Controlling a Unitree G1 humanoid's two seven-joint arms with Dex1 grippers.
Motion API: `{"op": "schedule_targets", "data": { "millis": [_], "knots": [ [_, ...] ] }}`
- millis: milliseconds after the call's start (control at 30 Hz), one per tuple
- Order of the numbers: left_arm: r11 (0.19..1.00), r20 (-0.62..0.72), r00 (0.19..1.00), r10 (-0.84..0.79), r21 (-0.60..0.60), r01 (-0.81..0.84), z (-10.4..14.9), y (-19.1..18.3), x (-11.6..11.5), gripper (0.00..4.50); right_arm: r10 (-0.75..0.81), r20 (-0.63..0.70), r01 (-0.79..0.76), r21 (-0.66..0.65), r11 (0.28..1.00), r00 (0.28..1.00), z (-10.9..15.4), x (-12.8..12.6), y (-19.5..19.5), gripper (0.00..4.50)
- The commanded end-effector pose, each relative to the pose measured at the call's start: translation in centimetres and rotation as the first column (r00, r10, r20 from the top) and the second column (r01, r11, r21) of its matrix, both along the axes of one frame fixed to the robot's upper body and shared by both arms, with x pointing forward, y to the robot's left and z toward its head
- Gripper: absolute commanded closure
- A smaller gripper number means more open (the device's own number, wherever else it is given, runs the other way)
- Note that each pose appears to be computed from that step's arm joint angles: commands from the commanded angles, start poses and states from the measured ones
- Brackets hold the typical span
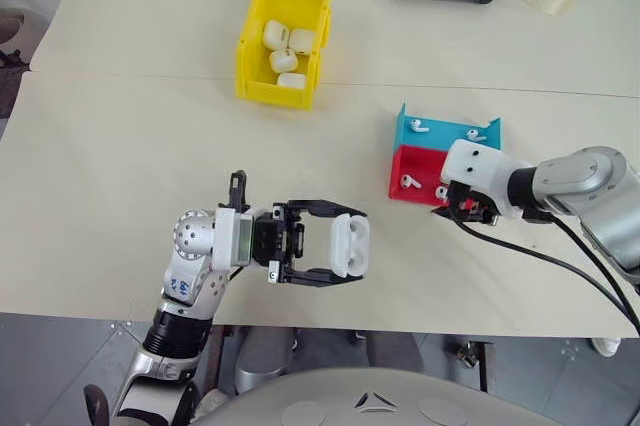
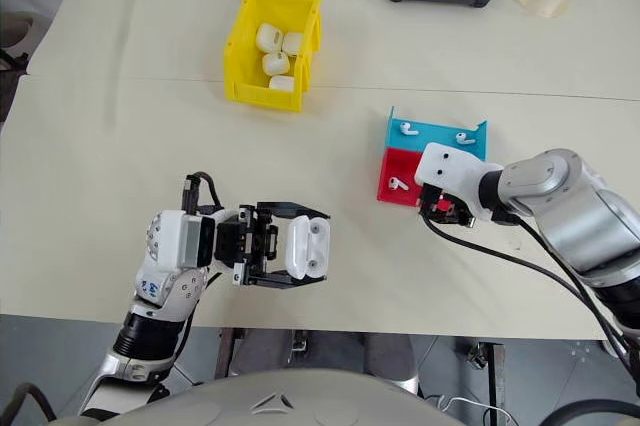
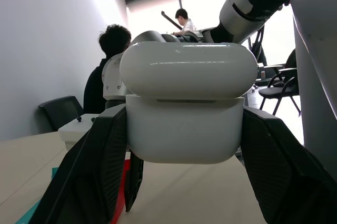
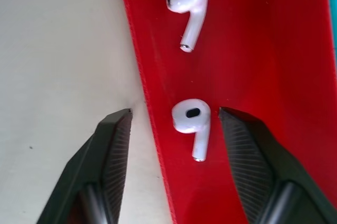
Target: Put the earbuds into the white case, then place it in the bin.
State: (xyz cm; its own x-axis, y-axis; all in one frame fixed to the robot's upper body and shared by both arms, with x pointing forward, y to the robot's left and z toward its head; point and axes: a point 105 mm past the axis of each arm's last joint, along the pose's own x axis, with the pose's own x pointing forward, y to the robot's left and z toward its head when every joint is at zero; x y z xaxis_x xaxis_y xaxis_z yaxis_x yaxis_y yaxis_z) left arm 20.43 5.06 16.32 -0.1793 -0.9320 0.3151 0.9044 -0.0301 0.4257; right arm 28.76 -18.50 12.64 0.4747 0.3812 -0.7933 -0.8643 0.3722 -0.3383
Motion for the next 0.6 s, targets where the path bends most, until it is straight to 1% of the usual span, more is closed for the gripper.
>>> {"op": "schedule_targets", "data": {
  "millis": [33,333,433,500,600],
  "knots": [
    [1.000,0.030,1.000,-0.005,-0.015,0.006,0.70,-0.49,-0.48,1.70,0.028,0.036,-0.028,-0.007,1.000,0.999,1.01,0.27,0.13,1.63],
    [1.000,0.028,1.000,0.016,-0.018,-0.015,0.94,-0.87,-0.23,1.70,0.044,0.029,-0.044,-0.016,0.999,0.999,1.02,0.46,0.10,1.63],
    [1.000,0.026,0.999,0.021,-0.011,-0.021,0.78,-0.73,-0.12,1.70,0.049,0.030,-0.049,-0.009,0.999,0.998,0.88,0.48,0.44,2.15],
    [1.000,0.026,0.999,0.024,-0.010,-0.024,0.82,-0.68,-0.06,1.70,0.051,0.029,-0.051,-0.008,0.999,0.998,0.86,0.44,0.52,2.78],
    [1.000,0.026,0.999,0.026,-0.008,-0.026,0.80,-0.64,-0.02,1.70,0.053,0.029,-0.053,-0.007,0.999,0.998,0.86,0.40,0.57,2.78]
  ]
}}
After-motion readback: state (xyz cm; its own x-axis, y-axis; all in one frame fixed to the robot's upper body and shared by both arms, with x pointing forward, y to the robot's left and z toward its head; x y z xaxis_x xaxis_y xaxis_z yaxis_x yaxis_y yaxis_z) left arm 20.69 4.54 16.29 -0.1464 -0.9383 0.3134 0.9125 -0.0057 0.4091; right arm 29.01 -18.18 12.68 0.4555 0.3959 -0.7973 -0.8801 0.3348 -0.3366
